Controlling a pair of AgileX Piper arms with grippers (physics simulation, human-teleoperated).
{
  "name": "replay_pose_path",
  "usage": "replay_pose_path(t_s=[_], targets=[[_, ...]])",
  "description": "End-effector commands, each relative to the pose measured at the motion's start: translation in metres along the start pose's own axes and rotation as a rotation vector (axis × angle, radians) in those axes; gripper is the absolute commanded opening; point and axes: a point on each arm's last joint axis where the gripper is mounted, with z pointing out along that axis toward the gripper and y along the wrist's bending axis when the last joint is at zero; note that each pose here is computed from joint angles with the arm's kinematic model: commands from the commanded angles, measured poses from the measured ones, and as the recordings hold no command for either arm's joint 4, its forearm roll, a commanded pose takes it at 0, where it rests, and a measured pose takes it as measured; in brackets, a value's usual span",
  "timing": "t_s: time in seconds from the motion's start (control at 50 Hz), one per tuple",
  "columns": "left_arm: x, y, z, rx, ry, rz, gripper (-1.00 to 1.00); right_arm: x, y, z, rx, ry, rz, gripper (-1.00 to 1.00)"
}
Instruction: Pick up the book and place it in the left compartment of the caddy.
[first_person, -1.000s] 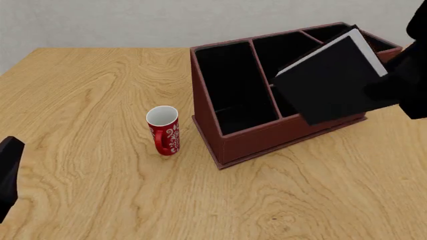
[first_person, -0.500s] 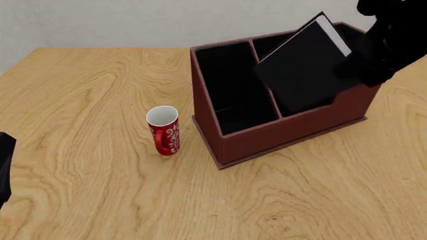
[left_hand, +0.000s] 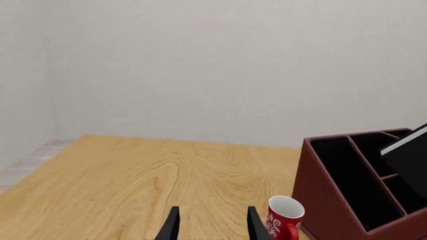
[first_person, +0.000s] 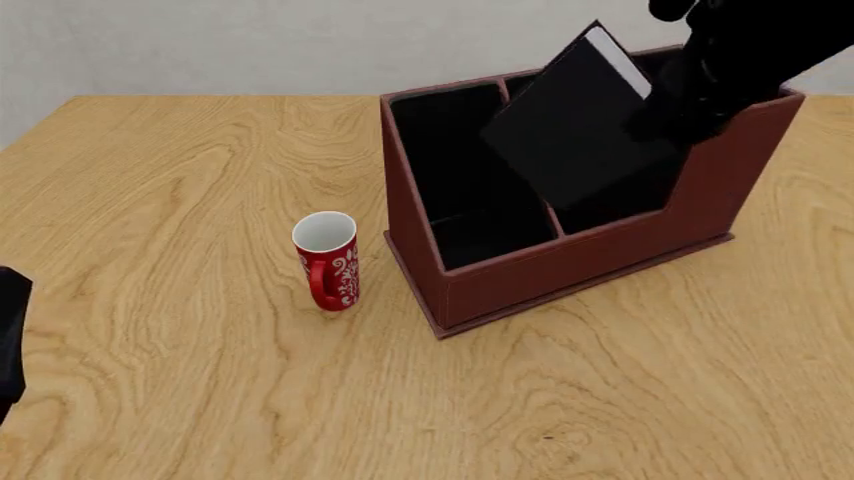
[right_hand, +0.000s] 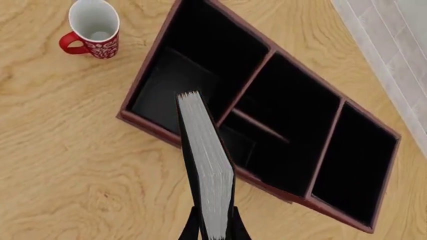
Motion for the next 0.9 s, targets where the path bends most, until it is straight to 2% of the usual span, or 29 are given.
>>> replay_pose_path(t_s=[0.02, 0.16, 0.46, 0.9], targets=[[0.005, 0.001, 0.0, -0.018, 0.005, 0.0, 1.0, -0.012, -0.005, 0.011, -0.007, 0.003, -0.001, -1.0], [0.008, 0.002, 0.0, -0.025, 0.009, 0.002, 1.0, -0.02, -0.008, 0.02, -0.014, 0.009, -0.006, -1.0], [0.015, 0.004, 0.0, -0.047, 0.014, -0.004, 1.0, -0.037, -0.001, 0.043, -0.061, 0.026, -0.034, -1.0], [0.025, 0.006, 0.0, -0.075, 0.031, -0.002, 1.0, -0.05, -0.008, 0.076, -0.082, 0.064, -0.025, -1.0]])
